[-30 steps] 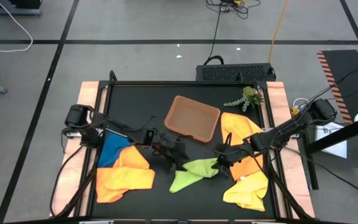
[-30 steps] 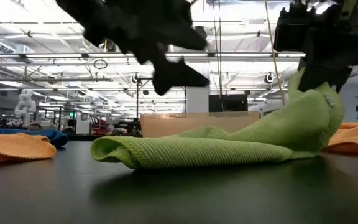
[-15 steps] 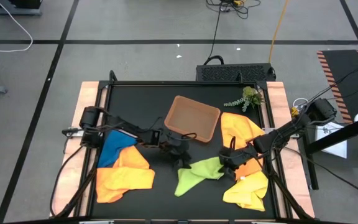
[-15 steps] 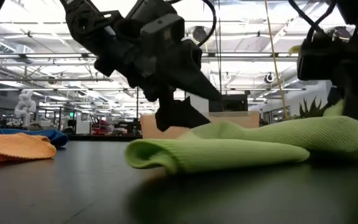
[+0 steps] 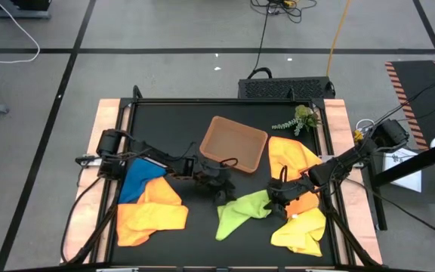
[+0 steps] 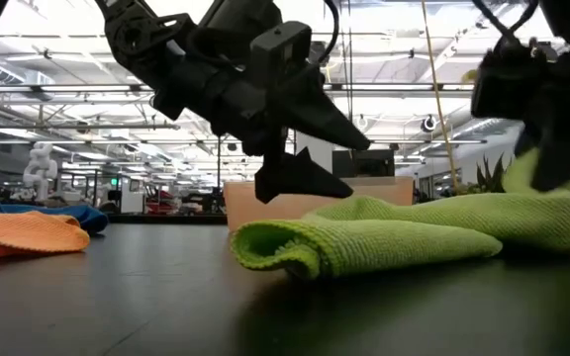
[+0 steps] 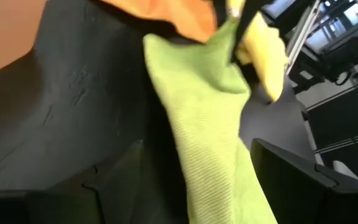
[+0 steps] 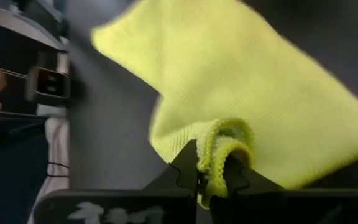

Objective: Fold microfiber towels
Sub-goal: Fold the green microfiber towel

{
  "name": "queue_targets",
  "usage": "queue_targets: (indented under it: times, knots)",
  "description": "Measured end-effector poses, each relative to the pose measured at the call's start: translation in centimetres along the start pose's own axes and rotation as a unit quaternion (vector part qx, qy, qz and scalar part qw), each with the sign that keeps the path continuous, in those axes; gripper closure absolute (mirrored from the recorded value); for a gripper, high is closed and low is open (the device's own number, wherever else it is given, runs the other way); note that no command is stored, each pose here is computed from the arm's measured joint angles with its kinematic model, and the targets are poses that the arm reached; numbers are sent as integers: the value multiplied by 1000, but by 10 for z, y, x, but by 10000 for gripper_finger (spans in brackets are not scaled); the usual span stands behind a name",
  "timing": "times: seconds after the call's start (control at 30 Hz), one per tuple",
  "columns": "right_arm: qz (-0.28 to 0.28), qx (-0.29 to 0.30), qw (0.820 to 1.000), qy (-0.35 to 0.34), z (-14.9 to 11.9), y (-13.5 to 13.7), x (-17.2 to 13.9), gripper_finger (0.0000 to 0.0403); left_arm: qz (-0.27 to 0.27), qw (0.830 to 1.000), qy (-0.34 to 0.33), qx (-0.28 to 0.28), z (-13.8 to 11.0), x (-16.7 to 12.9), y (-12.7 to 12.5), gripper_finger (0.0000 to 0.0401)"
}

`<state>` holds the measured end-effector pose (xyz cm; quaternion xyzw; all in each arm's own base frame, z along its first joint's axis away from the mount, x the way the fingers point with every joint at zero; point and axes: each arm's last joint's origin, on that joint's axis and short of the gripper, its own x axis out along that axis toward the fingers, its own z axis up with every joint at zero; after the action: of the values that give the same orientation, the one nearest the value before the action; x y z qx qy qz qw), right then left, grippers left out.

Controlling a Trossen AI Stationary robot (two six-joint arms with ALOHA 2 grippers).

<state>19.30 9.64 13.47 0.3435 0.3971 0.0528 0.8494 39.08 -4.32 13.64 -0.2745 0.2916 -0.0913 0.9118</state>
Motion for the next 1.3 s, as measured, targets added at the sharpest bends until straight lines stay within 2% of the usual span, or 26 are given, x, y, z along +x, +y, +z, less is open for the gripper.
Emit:
queue_targets:
  times: [0.2, 0.43, 0.77, 0.97, 1.13, 1.3]
  knots:
    - [-3, -33, 999, -11, 12, 14, 13, 394, 2, 1000, 3, 7, -1, 0, 1, 105]
    - [-23, -52, 998, 13, 17, 23, 52, 394, 5, 999, 17, 34, -5, 1, -1, 105]
    - [-20, -75, 997, 28, 25, 33, 103, 394, 14, 994, 55, 92, -13, 1, 1, 105]
    - [-18, -110, 994, 13, 35, 43, 108, 394, -9, 992, 64, 110, -13, 1, -1, 105]
    - [-29, -121, 992, -10, 47, 40, 108, 394, -40, 990, 80, 107, -16, 1, -6, 105]
    - [-30, -131, 990, -36, 57, 36, 107, 394, -14, 991, 108, 77, -22, 0, -2, 105]
